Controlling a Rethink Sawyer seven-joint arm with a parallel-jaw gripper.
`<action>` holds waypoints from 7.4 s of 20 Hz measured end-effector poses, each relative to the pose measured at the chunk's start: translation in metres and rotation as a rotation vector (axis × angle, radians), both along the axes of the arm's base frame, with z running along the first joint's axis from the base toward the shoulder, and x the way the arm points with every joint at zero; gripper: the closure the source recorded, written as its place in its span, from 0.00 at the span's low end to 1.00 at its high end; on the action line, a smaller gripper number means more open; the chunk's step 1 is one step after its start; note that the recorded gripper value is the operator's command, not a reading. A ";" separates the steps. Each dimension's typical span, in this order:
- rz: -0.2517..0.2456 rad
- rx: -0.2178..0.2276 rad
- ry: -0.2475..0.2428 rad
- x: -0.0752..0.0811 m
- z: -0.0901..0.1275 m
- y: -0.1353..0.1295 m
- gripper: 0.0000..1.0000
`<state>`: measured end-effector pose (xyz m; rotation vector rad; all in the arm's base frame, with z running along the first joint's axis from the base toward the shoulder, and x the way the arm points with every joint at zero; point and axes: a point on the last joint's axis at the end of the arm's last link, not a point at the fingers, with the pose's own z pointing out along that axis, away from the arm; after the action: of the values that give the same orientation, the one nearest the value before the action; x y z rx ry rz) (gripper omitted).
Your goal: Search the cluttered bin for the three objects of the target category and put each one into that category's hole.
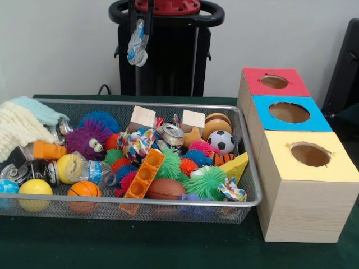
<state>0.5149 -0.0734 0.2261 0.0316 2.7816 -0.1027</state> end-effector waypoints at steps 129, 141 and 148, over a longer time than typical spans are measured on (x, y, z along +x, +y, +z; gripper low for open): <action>-0.122 0.072 0.000 0.087 -0.073 0.234 1.00; -0.054 0.075 0.025 0.059 -0.076 0.281 1.00; -0.060 0.092 0.024 0.052 -0.076 0.304 1.00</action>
<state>0.5666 0.2304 0.1506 0.1372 2.8079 0.0100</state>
